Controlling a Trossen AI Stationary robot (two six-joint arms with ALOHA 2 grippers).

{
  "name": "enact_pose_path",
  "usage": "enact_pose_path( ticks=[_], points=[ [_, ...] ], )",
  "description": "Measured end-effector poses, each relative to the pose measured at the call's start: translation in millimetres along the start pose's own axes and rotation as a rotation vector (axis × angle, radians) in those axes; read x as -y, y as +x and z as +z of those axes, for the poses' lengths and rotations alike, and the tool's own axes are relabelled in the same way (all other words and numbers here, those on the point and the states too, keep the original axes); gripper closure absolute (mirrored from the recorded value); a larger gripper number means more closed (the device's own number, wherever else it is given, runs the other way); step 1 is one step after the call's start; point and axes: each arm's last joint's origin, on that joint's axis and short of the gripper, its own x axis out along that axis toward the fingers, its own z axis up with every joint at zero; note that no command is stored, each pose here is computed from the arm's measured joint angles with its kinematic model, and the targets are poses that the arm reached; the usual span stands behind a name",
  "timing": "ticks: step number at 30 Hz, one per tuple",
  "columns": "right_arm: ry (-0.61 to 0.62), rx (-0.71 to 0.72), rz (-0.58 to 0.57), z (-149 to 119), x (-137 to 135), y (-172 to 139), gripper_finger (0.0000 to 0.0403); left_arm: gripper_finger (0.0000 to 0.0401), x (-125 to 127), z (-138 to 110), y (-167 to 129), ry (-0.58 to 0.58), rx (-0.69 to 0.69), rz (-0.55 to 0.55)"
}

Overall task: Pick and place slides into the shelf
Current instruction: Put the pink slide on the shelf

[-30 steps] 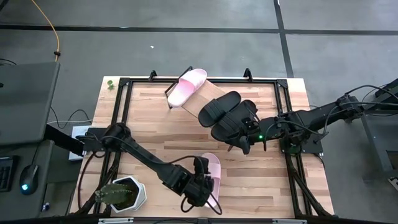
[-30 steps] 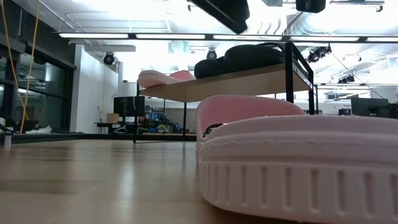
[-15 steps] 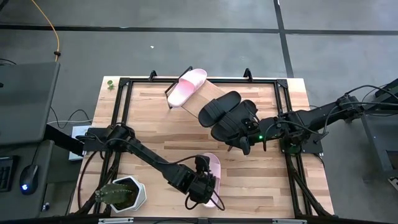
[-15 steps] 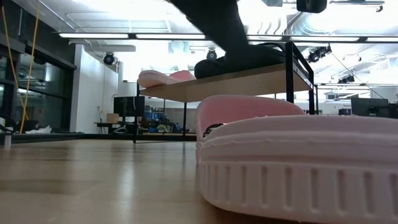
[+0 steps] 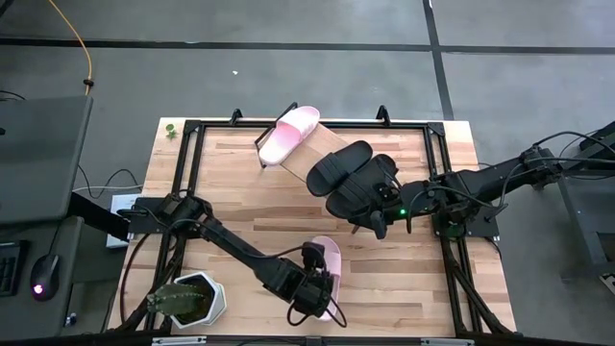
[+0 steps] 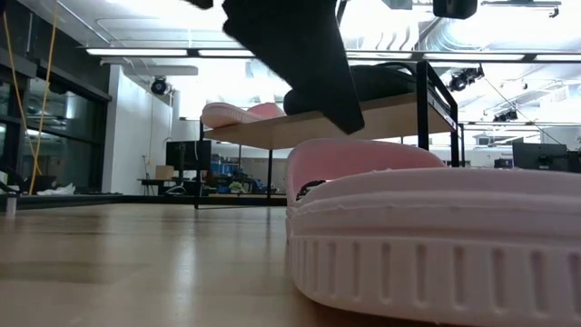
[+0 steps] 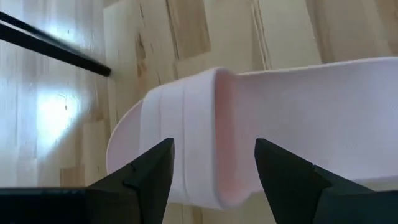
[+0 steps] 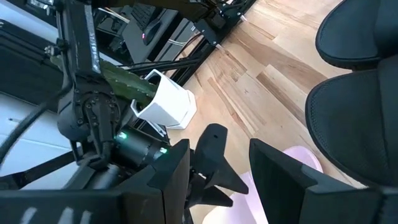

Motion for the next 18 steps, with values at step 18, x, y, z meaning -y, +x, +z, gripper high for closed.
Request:
enact_pose_path(
  ticks=[18],
  points=[
    [0.022, -0.002, 0.001, 0, 0, 0, 0.0244, 0.0191, -10, -5, 35, -0.013, -0.071, 0.002]
  ],
)
